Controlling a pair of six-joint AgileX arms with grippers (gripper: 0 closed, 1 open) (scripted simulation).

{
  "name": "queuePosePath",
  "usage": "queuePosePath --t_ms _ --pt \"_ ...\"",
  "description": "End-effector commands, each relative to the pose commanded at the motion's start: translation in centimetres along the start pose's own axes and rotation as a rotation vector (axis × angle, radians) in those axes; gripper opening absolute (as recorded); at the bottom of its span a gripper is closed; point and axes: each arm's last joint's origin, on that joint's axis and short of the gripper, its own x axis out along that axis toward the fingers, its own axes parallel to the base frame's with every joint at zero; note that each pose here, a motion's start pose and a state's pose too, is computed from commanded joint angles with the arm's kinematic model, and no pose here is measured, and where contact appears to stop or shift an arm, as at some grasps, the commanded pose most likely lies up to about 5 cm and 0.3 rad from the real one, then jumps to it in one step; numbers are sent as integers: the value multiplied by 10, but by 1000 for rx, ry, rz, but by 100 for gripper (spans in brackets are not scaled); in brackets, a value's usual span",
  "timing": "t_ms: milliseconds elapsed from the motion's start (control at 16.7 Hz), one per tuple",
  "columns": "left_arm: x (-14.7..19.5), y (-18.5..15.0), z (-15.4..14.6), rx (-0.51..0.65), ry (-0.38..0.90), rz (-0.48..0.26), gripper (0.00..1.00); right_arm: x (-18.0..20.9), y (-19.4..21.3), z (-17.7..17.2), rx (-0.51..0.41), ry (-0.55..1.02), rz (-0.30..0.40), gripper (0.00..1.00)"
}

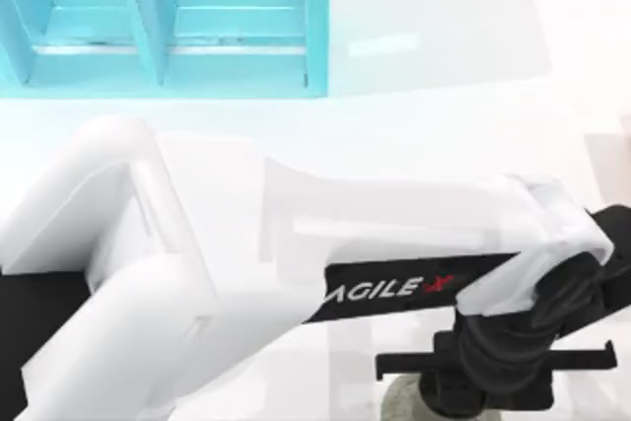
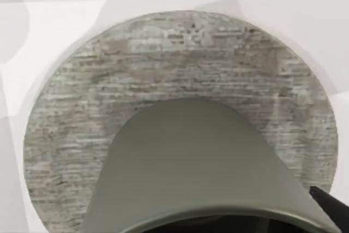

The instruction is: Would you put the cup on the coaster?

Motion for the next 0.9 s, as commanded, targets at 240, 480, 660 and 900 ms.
queuePosePath --t_ms 240,480,660,900 --pt "0 0 0 0 0 0 60 0 0 0 0 0 0 100" --pt "0 0 0 0 0 0 90 0 0 0 0 0 0 100" --pt "0 0 0 0 0 0 100 0 0 0 0 0 0 100" --pt "0 0 0 0 0 0 100 0 0 0 0 0 0 100"
